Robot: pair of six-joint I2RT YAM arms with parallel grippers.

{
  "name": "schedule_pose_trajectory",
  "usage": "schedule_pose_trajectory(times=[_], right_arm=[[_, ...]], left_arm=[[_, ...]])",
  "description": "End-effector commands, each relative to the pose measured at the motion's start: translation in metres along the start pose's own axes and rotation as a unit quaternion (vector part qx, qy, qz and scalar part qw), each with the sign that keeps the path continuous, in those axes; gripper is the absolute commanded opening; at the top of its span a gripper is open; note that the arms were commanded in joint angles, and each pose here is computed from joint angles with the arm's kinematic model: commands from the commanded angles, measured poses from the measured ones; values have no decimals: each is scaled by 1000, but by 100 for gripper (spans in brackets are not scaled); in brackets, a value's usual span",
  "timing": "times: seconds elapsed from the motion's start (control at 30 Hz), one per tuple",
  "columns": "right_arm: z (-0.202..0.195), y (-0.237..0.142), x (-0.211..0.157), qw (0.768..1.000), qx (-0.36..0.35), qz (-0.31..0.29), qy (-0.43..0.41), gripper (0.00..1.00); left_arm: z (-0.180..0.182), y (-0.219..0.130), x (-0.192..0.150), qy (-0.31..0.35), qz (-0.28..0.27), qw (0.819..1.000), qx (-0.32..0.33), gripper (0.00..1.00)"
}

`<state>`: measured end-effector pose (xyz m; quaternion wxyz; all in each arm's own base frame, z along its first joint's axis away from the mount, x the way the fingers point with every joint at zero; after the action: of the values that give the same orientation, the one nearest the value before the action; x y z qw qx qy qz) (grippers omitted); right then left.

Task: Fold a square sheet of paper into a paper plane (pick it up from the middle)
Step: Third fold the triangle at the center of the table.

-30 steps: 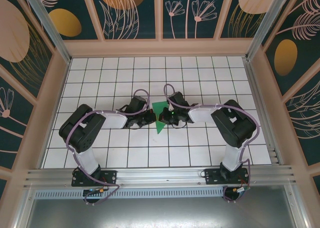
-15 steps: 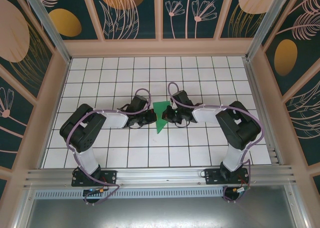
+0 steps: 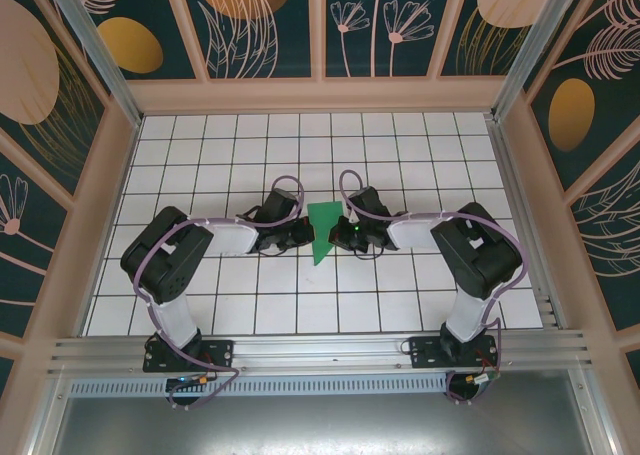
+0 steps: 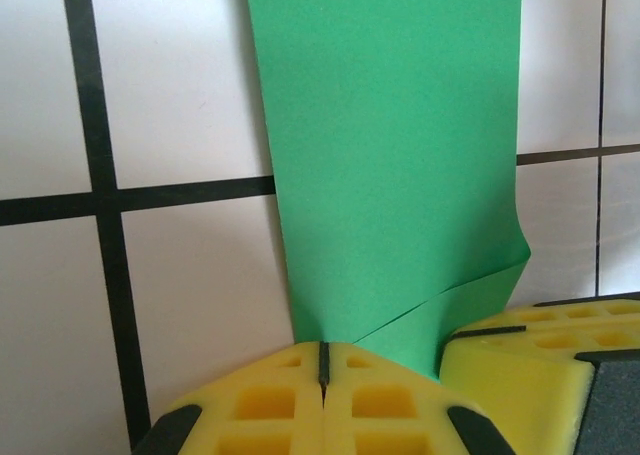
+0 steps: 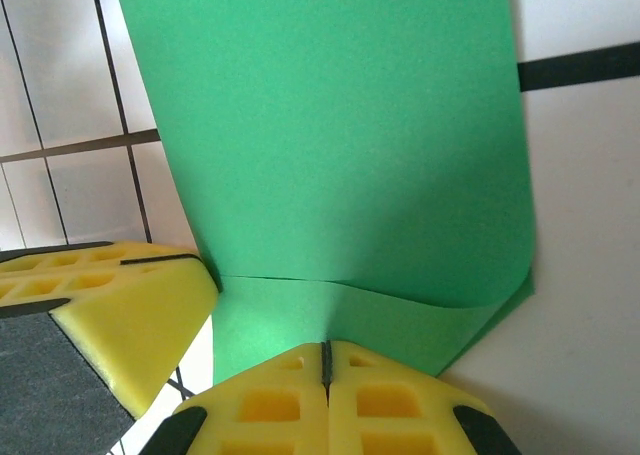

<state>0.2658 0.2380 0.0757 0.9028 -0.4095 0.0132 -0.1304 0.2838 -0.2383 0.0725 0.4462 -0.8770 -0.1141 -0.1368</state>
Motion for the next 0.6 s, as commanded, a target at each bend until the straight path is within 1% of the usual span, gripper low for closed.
schedule_pose_trajectory(times=[0.0, 0.17, 0.23, 0.27, 0.37, 0.47, 0.57], right_arm=[[-28, 3, -6, 998, -53, -6, 34, 0], [-36, 4, -8, 996, -68, -10, 58, 0], [-38, 4, -9, 995, -74, -11, 64, 0], [-39, 4, -9, 995, -76, -10, 67, 0], [-42, 4, -10, 994, -82, -11, 74, 0], [-44, 4, -11, 993, -87, -11, 78, 0], [-45, 5, -11, 992, -92, -10, 81, 0]], left_arm=[[29, 12, -14, 0, 31, 995, 91, 0], [-4, -13, 10, 11, -26, 999, 29, 1], [-14, -28, 15, 3, -52, 999, 6, 15], [-18, -36, 15, -3, -65, 998, -9, 19], [-22, -53, 6, -19, -81, 996, -41, 25], [-27, -64, -5, -35, -83, 993, -78, 27], [-35, -67, -16, -49, -68, 989, -124, 25]])
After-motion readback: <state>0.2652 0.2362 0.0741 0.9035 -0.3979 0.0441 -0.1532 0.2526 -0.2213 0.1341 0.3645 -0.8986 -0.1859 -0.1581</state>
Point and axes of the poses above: each hand's point on the last joint's axis, 136 mm out from that joint toward the fingers, its own y axis out along the fingers, its own z axis along the line the jaws close on, x = y × z, the point moved 8 cm from there along -y, back along the fingers, and after that the axes turned 5 degrees about y, right-handed, at the moved point
